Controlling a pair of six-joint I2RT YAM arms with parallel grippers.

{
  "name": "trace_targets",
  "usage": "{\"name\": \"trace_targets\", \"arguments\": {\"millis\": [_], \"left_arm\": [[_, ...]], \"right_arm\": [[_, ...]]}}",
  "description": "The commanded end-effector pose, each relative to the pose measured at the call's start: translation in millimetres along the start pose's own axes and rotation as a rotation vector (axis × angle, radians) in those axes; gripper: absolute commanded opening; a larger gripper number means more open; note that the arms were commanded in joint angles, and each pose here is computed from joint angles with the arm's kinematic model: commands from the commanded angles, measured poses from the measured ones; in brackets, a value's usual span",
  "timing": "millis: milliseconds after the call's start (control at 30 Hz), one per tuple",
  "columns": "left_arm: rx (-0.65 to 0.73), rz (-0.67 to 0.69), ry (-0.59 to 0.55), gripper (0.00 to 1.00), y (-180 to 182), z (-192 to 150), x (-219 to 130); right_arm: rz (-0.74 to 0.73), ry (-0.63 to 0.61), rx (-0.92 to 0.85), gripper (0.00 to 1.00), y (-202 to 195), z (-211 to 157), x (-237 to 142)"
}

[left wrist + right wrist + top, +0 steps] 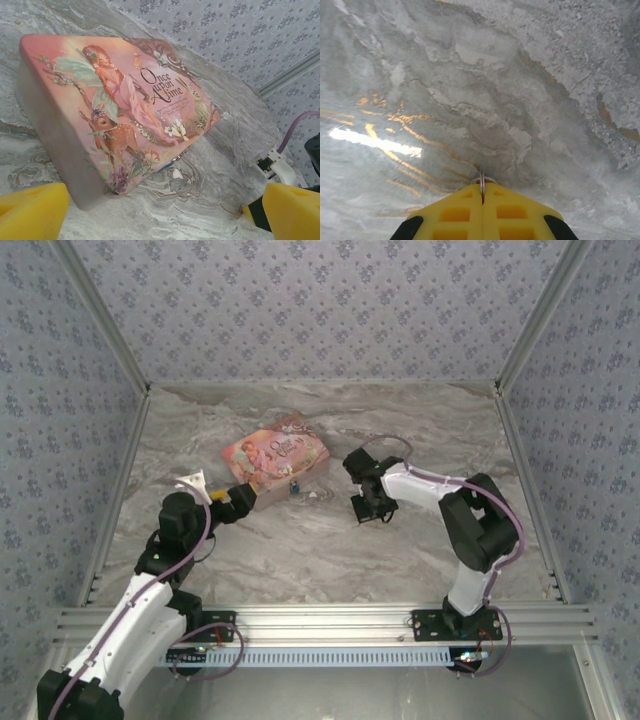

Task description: Unlock a padlock with a key

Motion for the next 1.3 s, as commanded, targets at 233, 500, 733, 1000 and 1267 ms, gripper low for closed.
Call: {"name": "trace_targets", "arguments": {"millis": [233, 500, 733, 1000, 1267], "left_arm": [[0.167, -0.204, -0.076, 0.98, -36, 16, 0], [0.423, -0.442, -0.100, 0.90, -87, 16, 7], [0.672, -0.643, -0.055, 0.75, -141, 5, 27], [0.845, -0.719, -0.099, 0.70, -179, 0, 49], [0.941, -0.739, -0.154, 0.67, -199, -6, 61]], "right_arm": [[0.422, -0.287, 0.185, 0.00, 3, 11, -81], [0.706, -0.430, 0.261, 0.00, 3, 8, -150], [0.871, -0.461, 0.229, 0.00, 8, -2, -198], [0.962, -0.460, 0.179, 0.00, 11, -18, -225], [1.015, -0.456, 0.157, 0.00, 16, -28, -237]]}}
Point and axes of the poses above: each hand's point on the last joint's axis, 136 mm out from that joint toward the fingers, its own x axis out along the fingers, its own y axis along the line the jaws close on, z = x × y, the point moved 8 cm from there along -x, back along the fingers, and after that the axes turned 9 degrees about x, right-handed, at the moved point
